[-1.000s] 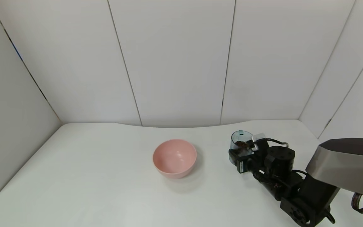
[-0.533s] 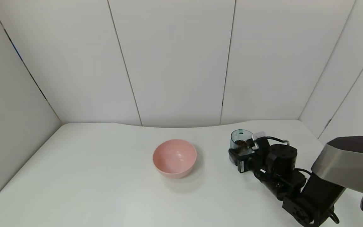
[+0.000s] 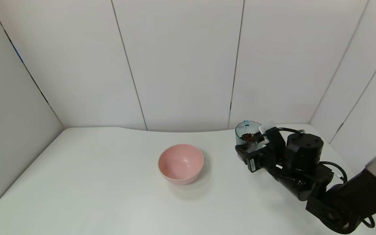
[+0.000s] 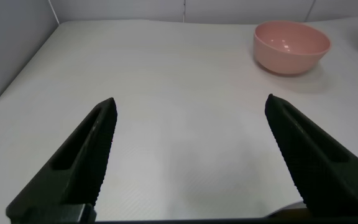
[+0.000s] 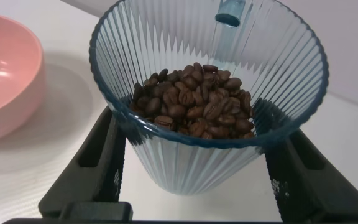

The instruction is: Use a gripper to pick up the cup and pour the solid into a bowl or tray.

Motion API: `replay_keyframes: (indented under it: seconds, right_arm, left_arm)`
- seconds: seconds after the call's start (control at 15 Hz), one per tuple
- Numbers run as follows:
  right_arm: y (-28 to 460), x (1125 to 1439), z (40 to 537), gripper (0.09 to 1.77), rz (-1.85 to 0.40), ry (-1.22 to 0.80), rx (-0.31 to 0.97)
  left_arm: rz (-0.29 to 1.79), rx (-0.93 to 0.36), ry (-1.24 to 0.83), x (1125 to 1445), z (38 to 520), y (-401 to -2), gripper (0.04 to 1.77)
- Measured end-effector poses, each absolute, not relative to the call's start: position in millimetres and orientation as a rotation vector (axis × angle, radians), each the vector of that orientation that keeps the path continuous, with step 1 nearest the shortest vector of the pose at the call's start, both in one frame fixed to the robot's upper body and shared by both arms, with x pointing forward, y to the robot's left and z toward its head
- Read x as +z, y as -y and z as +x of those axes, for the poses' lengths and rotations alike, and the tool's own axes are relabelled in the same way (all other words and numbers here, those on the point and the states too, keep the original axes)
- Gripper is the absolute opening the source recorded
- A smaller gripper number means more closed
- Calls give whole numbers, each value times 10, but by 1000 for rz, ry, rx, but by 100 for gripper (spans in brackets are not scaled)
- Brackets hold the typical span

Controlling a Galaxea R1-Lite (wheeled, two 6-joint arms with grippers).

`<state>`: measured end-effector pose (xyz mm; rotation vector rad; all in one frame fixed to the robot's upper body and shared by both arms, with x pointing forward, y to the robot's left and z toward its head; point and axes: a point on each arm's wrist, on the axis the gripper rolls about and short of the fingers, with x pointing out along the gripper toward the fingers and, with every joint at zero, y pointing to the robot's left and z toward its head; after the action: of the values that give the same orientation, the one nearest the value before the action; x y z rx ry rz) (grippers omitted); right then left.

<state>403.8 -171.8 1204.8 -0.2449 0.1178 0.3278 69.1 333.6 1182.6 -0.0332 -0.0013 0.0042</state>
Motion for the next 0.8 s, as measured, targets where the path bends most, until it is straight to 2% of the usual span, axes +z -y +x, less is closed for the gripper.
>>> replay_keyframes:
  seconds: [0.33,0.8]
  right_arm:
    - [1586,12369,3898,134,-365,-57,381]
    - [1386,12492,3857,134,-496,-50,417]
  left_arm:
    - [-33,4,1,11826,691,-3336,172]
    - [-33,4,1,11826,691,-3336,172]
